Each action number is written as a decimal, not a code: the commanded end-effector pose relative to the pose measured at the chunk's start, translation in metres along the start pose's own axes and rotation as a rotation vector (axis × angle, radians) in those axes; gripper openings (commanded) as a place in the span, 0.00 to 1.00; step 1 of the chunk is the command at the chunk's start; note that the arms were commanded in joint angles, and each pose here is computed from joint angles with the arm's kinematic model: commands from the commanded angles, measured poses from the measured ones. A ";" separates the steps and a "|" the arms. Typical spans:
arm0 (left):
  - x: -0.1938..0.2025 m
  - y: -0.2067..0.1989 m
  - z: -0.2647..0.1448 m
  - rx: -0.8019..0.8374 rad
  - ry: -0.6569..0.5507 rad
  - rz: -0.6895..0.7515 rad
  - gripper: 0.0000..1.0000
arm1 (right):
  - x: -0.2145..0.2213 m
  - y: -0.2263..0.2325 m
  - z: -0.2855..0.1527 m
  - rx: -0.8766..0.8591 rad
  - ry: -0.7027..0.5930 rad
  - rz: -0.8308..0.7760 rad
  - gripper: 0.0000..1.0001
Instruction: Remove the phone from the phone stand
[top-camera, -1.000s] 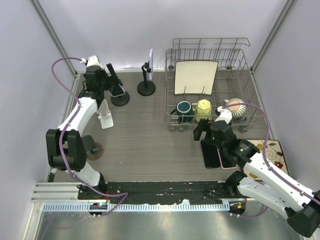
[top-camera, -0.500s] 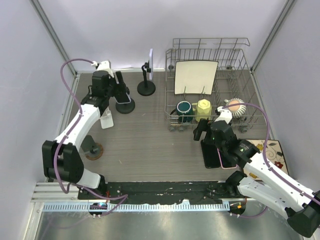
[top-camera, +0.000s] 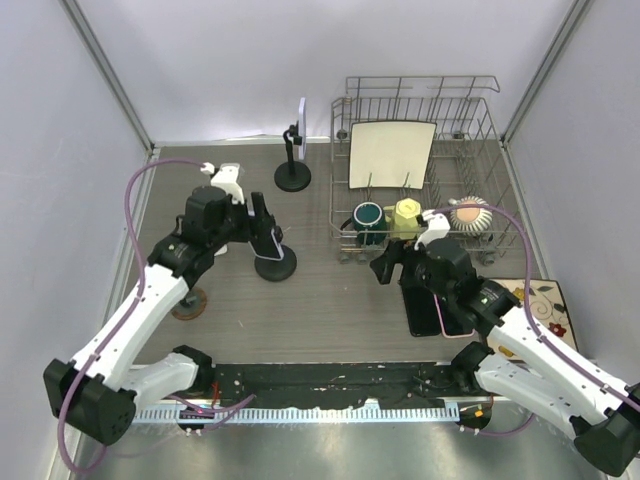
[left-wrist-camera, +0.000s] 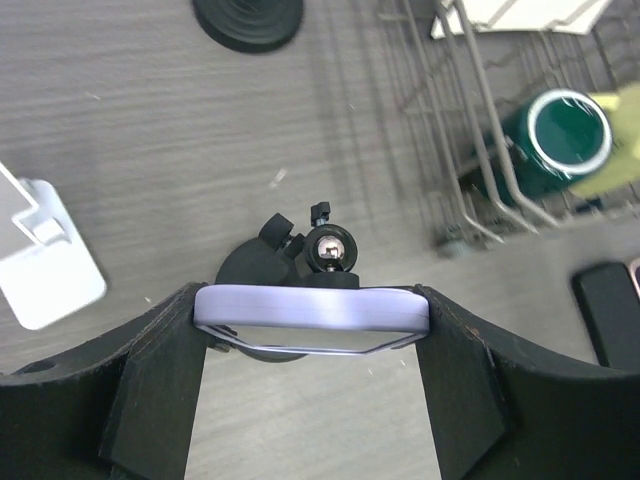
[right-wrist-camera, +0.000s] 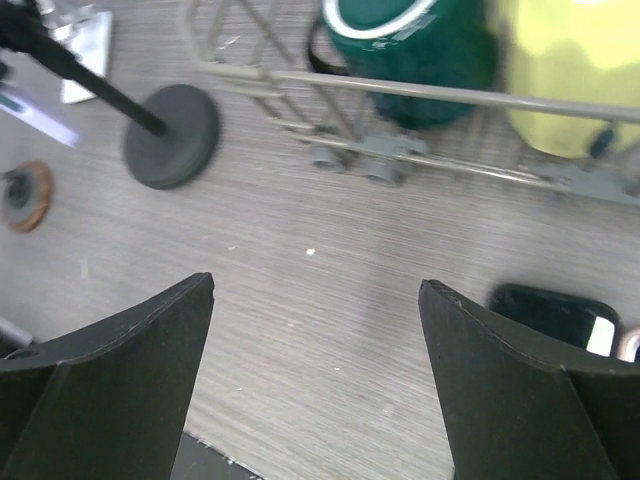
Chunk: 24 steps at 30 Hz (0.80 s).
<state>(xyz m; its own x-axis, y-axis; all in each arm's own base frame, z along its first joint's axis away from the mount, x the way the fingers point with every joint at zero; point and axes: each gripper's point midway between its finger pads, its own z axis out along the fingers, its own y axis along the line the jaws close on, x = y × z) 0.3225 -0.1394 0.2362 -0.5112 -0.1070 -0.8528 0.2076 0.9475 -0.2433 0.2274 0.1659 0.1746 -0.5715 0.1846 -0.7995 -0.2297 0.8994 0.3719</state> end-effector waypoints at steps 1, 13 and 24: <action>-0.027 -0.047 -0.040 0.197 -0.143 -0.028 0.05 | -0.014 0.056 -0.003 -0.301 -0.026 -0.093 0.89; 0.018 -0.104 -0.070 0.384 -0.084 0.022 0.04 | 0.009 0.137 0.003 -0.611 0.083 -0.221 0.86; 0.033 -0.129 -0.079 0.473 -0.046 0.083 0.03 | 0.025 0.160 0.011 -0.657 0.064 -0.234 0.86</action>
<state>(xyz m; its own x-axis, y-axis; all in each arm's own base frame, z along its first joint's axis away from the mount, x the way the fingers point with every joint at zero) 0.2096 -0.2232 0.2272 -0.5469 0.0352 -0.8365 0.5301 0.7879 -0.3134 0.1762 0.3076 0.1805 -0.5652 -0.1037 -0.8184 -0.7352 0.5134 0.4427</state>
